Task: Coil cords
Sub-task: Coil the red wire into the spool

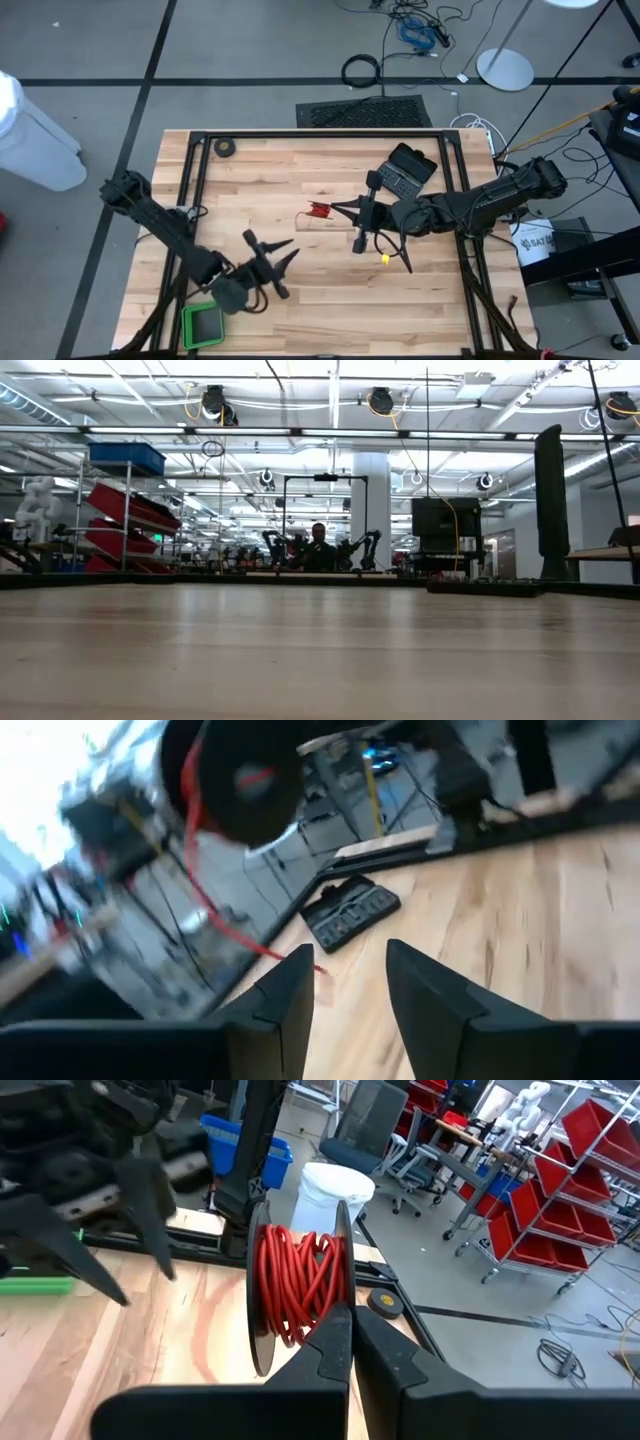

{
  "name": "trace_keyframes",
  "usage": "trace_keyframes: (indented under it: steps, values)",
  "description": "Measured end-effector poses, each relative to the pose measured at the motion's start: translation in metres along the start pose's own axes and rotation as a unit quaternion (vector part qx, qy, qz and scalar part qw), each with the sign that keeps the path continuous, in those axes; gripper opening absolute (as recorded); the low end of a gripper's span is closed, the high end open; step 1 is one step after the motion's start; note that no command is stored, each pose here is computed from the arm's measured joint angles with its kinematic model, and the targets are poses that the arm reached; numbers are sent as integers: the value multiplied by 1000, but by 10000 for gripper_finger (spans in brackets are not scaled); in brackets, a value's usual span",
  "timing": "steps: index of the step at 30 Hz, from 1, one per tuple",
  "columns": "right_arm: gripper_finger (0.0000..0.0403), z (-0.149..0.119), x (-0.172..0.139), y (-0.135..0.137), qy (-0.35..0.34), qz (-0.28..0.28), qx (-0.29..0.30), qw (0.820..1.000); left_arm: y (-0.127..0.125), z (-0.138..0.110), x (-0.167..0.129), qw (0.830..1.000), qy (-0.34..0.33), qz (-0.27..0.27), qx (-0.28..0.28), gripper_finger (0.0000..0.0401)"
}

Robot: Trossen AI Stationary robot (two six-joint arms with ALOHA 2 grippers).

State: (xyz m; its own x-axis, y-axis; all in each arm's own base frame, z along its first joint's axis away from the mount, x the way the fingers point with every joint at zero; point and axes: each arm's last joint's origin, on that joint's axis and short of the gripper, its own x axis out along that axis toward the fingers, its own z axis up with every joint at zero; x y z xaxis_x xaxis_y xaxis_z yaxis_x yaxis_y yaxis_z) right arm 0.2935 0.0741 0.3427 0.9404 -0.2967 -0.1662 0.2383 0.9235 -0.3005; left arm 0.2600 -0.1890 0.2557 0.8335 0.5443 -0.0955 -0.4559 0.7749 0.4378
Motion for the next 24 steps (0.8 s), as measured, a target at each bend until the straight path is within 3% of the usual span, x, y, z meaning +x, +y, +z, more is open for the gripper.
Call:
trace_keyframes:
  steps: [2,5,24]
  values:
    - [0,0,0,0,-1,0,1,1000,3,-1,7,998,4,11,-57,134]
    - [0,1,0,0,-4,-1,2,1000,6,-2,16,995,10,26,-93,134]
    - [0,2,0,0,-8,-2,0,1000,-3,-19,39,989,30,57,-130,134]
